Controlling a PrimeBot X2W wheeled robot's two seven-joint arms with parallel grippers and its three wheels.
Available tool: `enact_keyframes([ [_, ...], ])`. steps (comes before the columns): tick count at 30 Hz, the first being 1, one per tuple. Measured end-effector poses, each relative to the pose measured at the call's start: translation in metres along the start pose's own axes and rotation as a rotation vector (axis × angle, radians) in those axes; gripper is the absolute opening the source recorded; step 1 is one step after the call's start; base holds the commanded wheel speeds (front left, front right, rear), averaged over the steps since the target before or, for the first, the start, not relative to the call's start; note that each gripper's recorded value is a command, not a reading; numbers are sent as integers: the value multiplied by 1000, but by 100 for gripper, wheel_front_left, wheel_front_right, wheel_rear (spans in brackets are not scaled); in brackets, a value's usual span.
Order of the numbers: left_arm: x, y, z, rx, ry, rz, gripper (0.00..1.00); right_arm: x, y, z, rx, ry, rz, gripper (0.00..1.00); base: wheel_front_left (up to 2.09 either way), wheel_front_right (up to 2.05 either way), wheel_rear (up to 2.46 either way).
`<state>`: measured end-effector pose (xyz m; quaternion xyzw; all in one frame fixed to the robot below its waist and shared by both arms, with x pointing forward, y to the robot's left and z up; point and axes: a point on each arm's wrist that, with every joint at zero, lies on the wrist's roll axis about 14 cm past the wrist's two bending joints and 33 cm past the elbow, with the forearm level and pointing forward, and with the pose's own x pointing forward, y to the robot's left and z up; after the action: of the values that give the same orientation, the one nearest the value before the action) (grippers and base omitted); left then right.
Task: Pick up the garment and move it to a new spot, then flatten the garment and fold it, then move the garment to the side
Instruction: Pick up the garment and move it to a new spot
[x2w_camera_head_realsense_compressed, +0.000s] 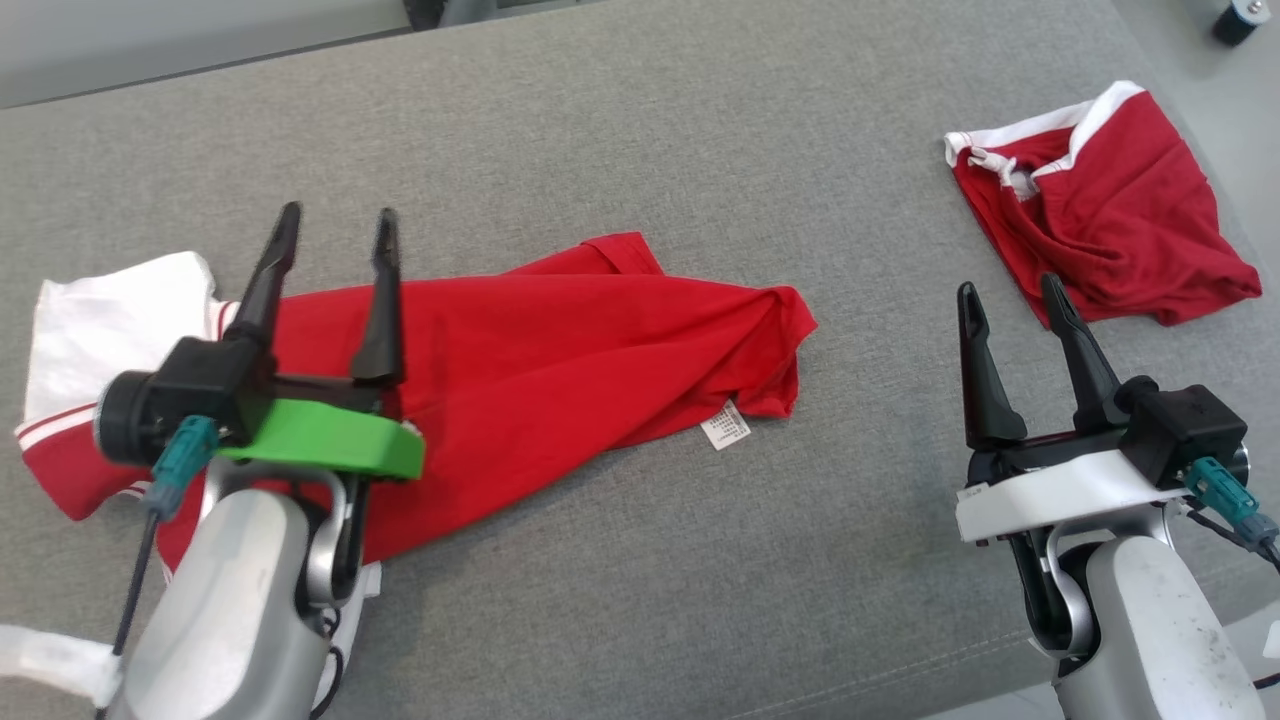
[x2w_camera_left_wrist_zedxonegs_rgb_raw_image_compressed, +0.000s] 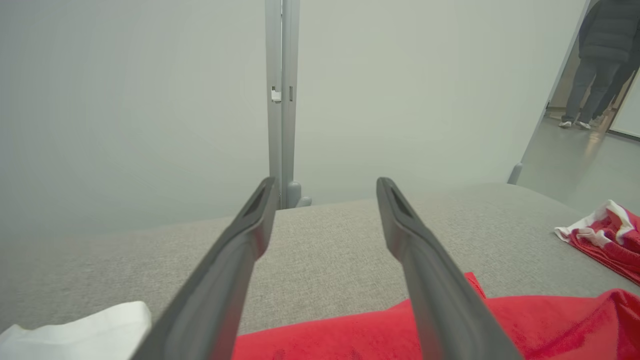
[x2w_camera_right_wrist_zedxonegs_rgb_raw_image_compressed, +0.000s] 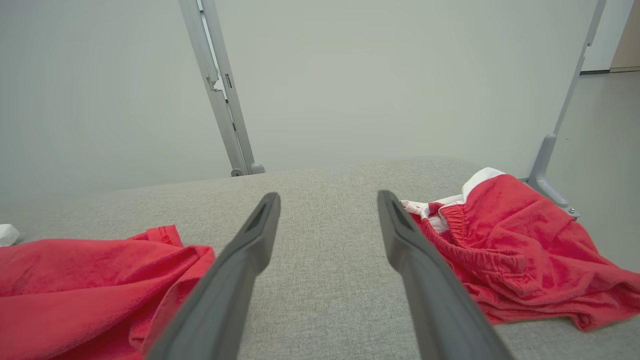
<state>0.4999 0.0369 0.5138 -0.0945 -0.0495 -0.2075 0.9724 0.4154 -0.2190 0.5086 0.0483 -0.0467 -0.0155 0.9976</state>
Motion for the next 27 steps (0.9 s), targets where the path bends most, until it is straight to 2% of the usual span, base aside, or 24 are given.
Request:
enact_keyframes([
  [4, -24, 45, 16, 32, -20, 137, 100, 1, 11, 2, -3, -1, 35, 100, 0, 0, 0],
  [11, -68, 86, 45, 82, -69, 268, 100, -1, 24, 9, -7, -11, 82, 100, 0, 0, 0],
  [18, -110, 86, 49, 100, -53, 297, 100, -14, 31, 11, -16, -3, 107, 100, 0, 0, 0],
  [27, -145, 71, 50, 93, -41, 296, 100, -39, 32, 16, -24, 5, 116, 100, 0, 0, 0],
])
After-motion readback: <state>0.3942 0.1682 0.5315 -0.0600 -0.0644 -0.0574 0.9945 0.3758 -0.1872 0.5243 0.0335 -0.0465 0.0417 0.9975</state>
